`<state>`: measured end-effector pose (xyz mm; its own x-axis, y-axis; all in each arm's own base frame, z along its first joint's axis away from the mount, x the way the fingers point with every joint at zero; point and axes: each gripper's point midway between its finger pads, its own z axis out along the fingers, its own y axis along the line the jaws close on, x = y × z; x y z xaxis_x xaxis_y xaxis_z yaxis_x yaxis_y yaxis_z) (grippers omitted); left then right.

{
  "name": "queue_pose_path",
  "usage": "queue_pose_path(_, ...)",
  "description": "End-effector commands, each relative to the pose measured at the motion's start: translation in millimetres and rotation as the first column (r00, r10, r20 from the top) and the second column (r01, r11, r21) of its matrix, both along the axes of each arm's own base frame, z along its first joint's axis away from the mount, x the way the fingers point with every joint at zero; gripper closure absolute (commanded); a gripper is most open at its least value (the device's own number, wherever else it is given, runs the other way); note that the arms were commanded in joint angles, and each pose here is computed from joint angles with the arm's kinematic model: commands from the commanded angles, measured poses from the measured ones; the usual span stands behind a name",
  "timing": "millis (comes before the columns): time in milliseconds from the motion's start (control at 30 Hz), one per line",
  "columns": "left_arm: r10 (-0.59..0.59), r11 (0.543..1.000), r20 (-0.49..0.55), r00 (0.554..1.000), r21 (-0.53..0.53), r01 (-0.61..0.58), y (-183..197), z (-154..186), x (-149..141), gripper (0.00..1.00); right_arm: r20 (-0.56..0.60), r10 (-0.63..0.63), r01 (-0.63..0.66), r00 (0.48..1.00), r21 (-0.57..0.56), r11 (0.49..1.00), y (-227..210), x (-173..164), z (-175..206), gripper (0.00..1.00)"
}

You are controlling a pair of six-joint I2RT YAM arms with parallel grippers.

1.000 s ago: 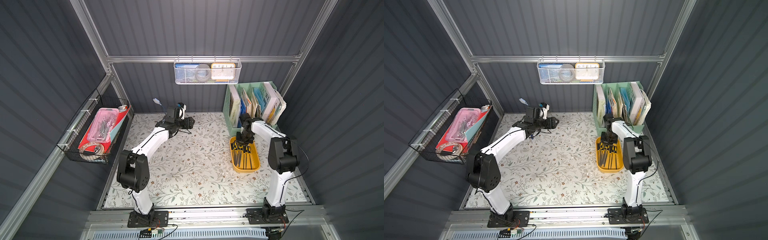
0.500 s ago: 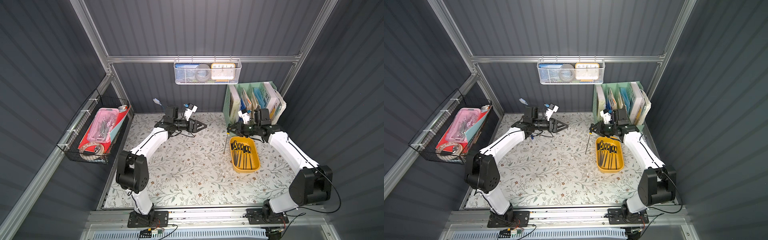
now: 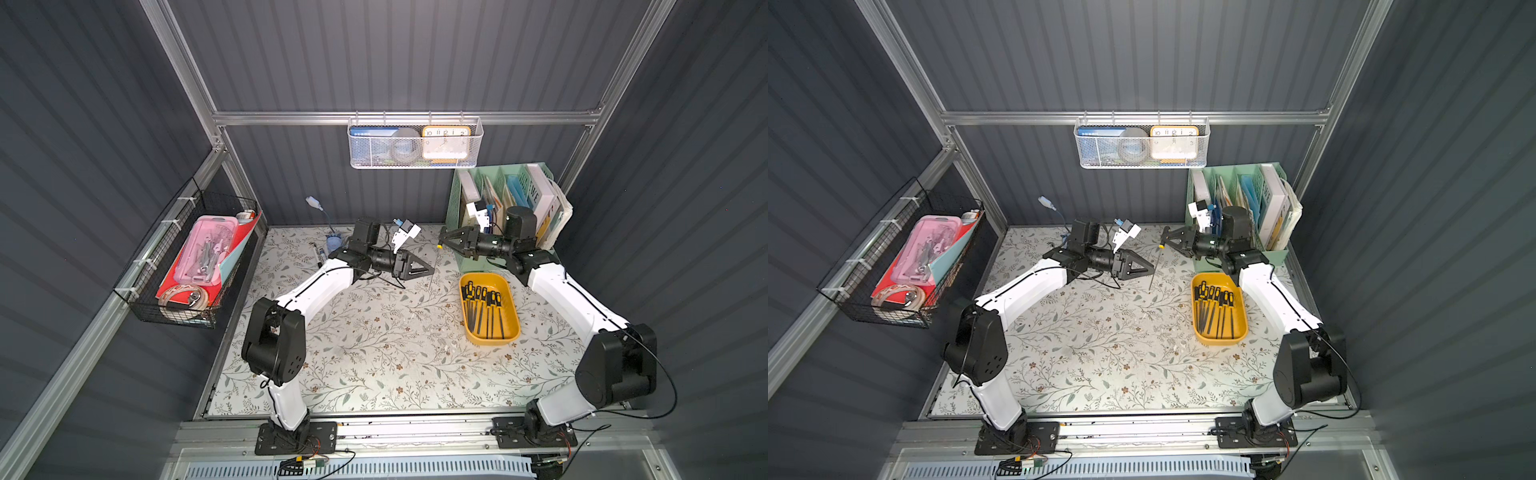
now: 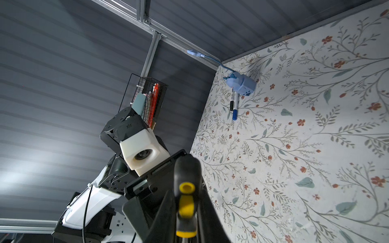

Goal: Take the file tool out of the storage box
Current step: Pick up the file tool from the storage box.

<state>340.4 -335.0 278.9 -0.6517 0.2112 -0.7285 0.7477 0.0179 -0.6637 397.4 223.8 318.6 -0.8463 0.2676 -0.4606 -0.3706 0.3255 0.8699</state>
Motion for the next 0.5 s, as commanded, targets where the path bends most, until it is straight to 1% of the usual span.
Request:
queue_pose_path(0, 0.001, 1.000, -0.002, 1.000, -0.018, -0.001, 1.1, 2.6, 3.3, 0.36, 0.035, 0.039, -0.039, 0.999, 0.005, 0.999, 11.4, -2.8, 10.1, 1.00)
queue_pose_path(133, 0.034, 0.999, 0.004, 0.999, -0.023, -0.034, 0.1, 6.1, 9.8, 0.40, 0.027, 0.061, -0.061, 0.998, -0.013, 0.998, 19.1, -8.1, 3.8, 1.00)
queue_pose_path(300, 0.068, 0.997, 0.000, 0.998, -0.026, -0.068, -0.6, 7.6, 16.7, 0.50, 0.030, 0.076, -0.075, 0.997, -0.014, 0.997, 25.0, -12.1, 3.4, 1.00)
queue_pose_path(467, 0.092, 0.995, 0.003, 0.996, -0.030, -0.092, -0.8, 11.3, 21.0, 0.62, 0.033, 0.084, -0.083, 0.996, -0.017, 0.996, 26.8, -13.7, 2.4, 1.00)
